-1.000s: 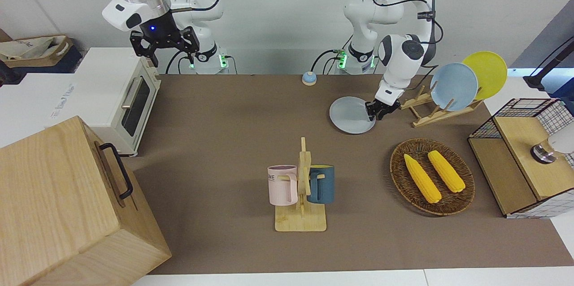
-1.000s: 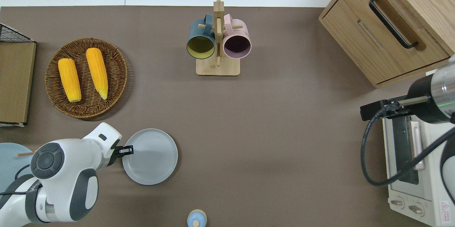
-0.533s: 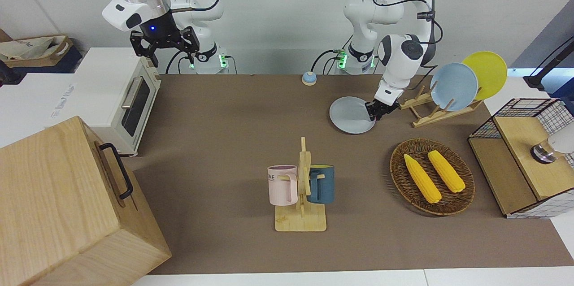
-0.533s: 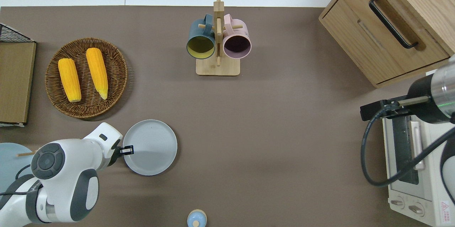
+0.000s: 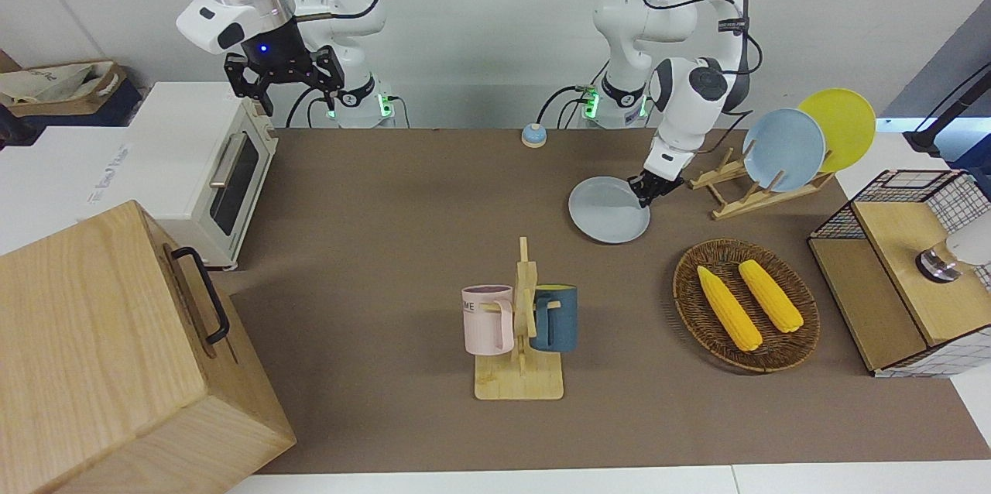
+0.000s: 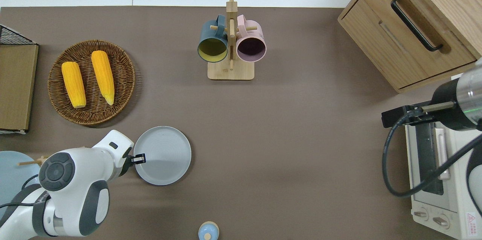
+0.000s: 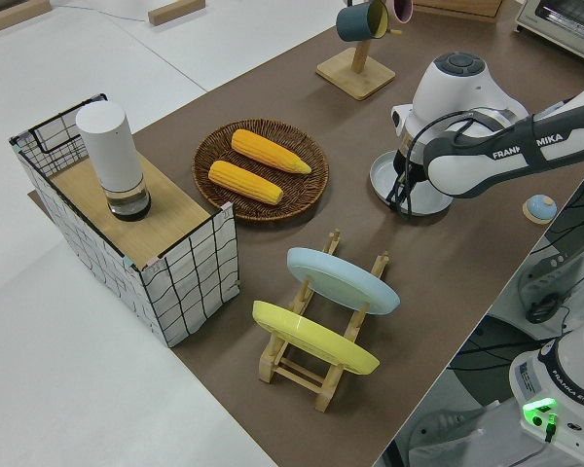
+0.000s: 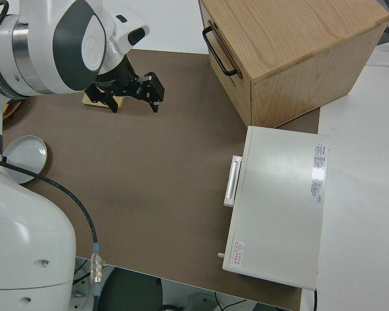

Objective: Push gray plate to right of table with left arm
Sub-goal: 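Push the gray plate with the left gripper toward the toaster oven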

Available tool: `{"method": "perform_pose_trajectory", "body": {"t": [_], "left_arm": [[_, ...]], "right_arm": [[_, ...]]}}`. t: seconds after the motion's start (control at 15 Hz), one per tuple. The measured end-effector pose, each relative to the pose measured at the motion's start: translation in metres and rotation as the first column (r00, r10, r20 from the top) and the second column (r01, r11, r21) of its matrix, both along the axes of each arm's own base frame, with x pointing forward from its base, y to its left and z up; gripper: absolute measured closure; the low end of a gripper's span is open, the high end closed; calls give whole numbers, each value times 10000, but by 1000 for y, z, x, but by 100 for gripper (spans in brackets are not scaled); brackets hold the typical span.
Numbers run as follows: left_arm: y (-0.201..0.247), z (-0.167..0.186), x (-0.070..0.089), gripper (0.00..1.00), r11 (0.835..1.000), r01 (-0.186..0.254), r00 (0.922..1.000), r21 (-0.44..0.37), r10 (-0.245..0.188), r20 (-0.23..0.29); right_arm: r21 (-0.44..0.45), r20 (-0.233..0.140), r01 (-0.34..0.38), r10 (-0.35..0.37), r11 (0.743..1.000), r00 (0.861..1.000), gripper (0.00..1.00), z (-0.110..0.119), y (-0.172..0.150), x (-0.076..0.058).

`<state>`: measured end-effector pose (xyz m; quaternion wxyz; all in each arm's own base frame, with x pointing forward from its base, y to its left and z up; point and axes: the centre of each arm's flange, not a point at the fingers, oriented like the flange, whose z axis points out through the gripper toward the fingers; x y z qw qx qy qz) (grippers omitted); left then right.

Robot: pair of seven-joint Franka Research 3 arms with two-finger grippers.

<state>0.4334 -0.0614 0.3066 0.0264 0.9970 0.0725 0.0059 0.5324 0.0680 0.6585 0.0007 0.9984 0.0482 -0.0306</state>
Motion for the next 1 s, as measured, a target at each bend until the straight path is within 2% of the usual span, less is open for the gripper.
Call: {"method": "perform_pose_trajectory", "body": {"t": [0.2,0.67,1.0], "left_arm": [[-37,2,-6,97,9997,-216,9998,71,215,16],[-74,3,-15,97,9974,-701,9975,149,700,27],[-104,3,-23,97,9929,-1170,9931,196,1170,35]], "right_arm": [[0,0,0,0,10000,10000,1,0,0,0],[0,0,0,0,10000,10000,1,0,0,0],[0,0,0,0,10000,10000,1,0,0,0]]}}
